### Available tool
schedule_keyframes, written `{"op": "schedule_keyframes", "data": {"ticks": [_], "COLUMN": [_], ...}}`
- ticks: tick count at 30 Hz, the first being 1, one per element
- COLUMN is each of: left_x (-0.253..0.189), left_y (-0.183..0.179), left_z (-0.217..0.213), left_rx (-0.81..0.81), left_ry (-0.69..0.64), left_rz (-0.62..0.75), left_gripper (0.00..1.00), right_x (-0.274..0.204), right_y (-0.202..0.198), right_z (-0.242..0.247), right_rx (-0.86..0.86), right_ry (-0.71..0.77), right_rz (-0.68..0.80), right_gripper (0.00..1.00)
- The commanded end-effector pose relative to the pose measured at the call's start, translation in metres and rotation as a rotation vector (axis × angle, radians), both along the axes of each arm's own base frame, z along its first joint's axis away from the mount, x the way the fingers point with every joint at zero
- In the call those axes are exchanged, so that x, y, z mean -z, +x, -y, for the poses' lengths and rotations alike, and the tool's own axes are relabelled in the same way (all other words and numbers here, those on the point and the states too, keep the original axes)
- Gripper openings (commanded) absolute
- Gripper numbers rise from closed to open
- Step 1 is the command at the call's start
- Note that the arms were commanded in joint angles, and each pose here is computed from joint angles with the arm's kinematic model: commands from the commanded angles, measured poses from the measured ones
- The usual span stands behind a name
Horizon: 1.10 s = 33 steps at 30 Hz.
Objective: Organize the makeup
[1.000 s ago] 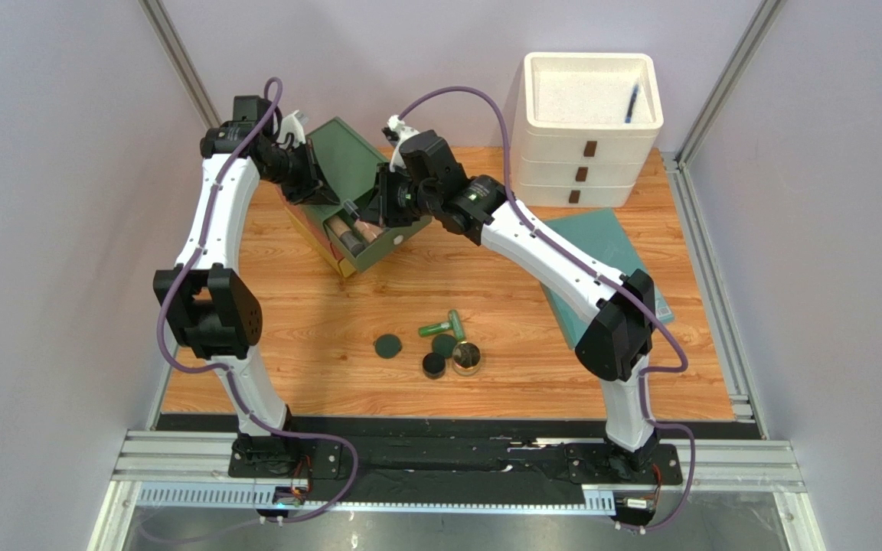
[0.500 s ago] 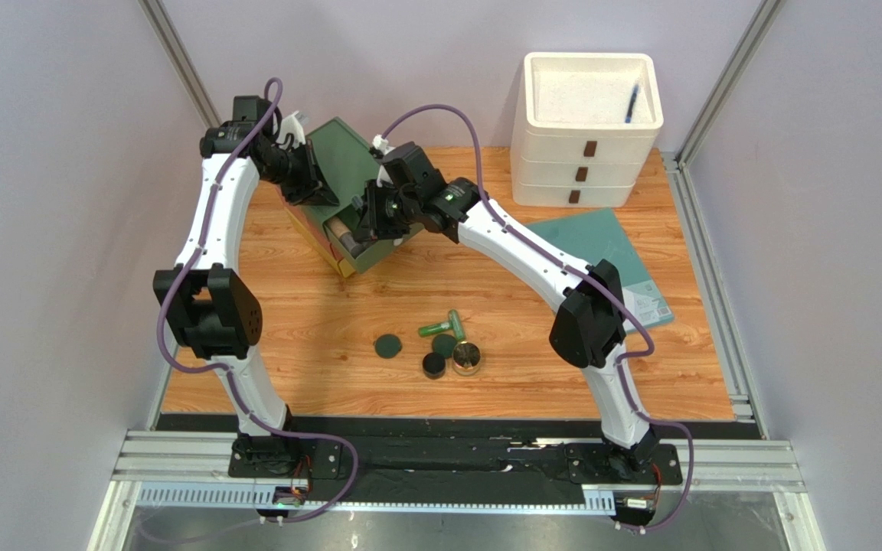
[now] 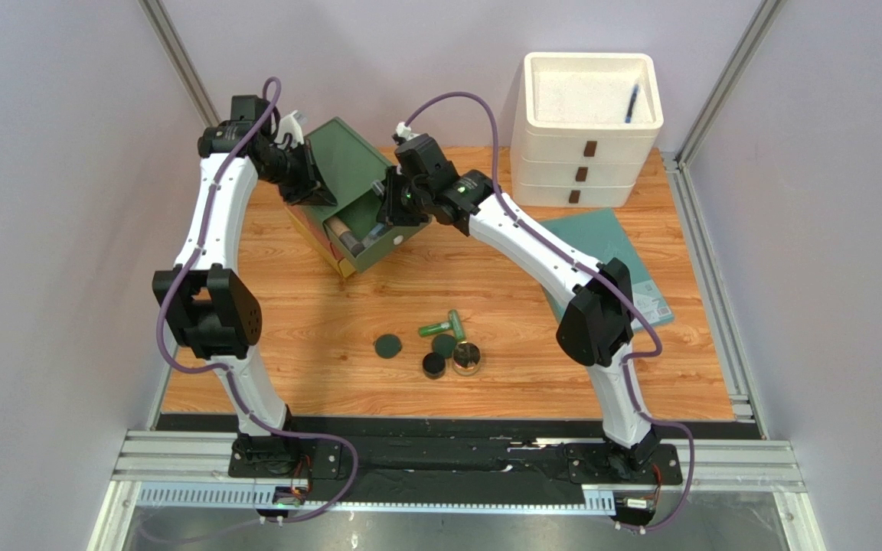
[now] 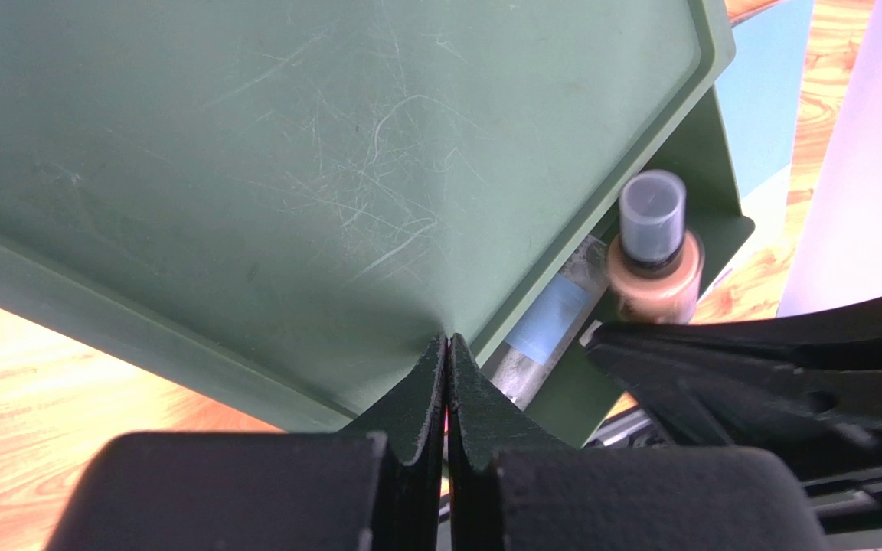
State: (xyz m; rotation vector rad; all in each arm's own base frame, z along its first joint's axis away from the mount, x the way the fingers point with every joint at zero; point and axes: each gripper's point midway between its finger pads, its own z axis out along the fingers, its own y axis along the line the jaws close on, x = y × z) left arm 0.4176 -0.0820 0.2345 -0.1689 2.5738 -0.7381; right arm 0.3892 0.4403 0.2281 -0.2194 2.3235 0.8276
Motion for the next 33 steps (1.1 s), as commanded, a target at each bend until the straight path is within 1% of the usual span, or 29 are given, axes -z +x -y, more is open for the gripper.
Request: {"op": "schedule_keyframes", "data": {"ticks": [1,4,6,8,9,10,12,13,16,17,20,21,22,23,24,25,26,27,29,30,32,33], "left_x": [0.039,0.039,0.039,0.038,0.038,0.038,0.038,0.038,0.038,0.038,0.038,0.038,0.038,0.037,0.037,0.036,0.036,0.036,0.034,0.034,0.034,0.033], "left_y": [-0.013,-0.014,-0.014,-0.014,-0.014,-0.014,-0.014,-0.013,-0.012,-0.012,-0.012,-0.012,-0.012,-0.011,-0.011,-0.011,-0.01,-0.01,-0.009,-0.009,-0.008,-0.008], "left_z": [-0.033,-0.034,-0.035,-0.035,-0.035,-0.036,-0.035,-0.035,-0.036,-0.035,-0.035,-0.035,-0.035,-0.036,-0.036,-0.036,-0.036,-0.036,-0.036,-0.037,-0.036,-0.037], "left_rx": [-0.029,-0.028,-0.031,-0.029,-0.03,-0.03,-0.028,-0.03,-0.032,-0.033,-0.033,-0.032,-0.033,-0.032,-0.032,-0.032,-0.034,-0.032,-0.035,-0.037,-0.037,-0.038], "left_ry": [0.145,0.152,0.155,0.156,0.157,0.157,0.156,0.157,0.154,0.152,0.152,0.153,0.152,0.154,0.154,0.154,0.154,0.154,0.152,0.152,0.153,0.153], "left_rz": [-0.134,-0.134,-0.136,-0.134,-0.135,-0.135,-0.133,-0.132,-0.13,-0.13,-0.13,-0.129,-0.129,-0.125,-0.125,-0.125,-0.125,-0.124,-0.12,-0.118,-0.117,-0.114], "left_gripper": [0.0,0.0,0.0,0.0,0.0,0.0,0.0,0.0,0.0,0.0,0.0,0.0,0.0,0.0,0.0,0.0,0.0,0.0,0.0,0.0,0.0,0.0], "right_x": [-0.047,-0.05,-0.061,-0.067,-0.072,-0.074,-0.082,-0.088,-0.09,-0.089,-0.079,-0.084,-0.083,-0.067,-0.076,-0.074,-0.056,-0.065,-0.058,-0.044,-0.045,-0.029], "right_y": [0.007,0.007,0.008,0.006,0.007,0.008,0.009,0.01,0.014,0.013,0.013,0.01,0.008,0.004,-0.004,-0.007,-0.015,-0.023,-0.031,-0.038,-0.045,-0.051], "right_z": [0.01,0.009,0.006,0.009,0.008,0.009,0.009,0.01,0.013,0.014,0.023,0.027,0.031,0.034,0.038,0.041,0.042,0.045,0.05,0.052,0.057,0.06], "right_rx": [0.056,0.041,0.029,0.025,0.024,0.019,0.009,0.005,0.01,0.01,0.051,0.06,0.064,0.068,0.056,0.054,0.037,0.022,0.012,-0.003,-0.01,-0.015], "right_ry": [0.058,0.068,0.097,0.109,0.123,0.115,0.12,0.118,0.097,0.092,0.061,0.066,0.065,0.052,0.076,0.08,0.081,0.108,0.111,0.097,0.107,0.09], "right_rz": [0.099,0.095,0.125,0.149,0.171,0.189,0.22,0.243,0.268,0.264,0.244,0.244,0.24,0.207,0.208,0.199,0.156,0.157,0.139,0.11,0.11,0.078], "right_gripper": [0.17,0.18,0.2,0.3,0.34,0.43,0.53,0.61,0.7,0.7,0.66,0.65,0.6,0.57,0.41,0.32,0.22,0.02,0.0,0.0,0.0,0.0]}}
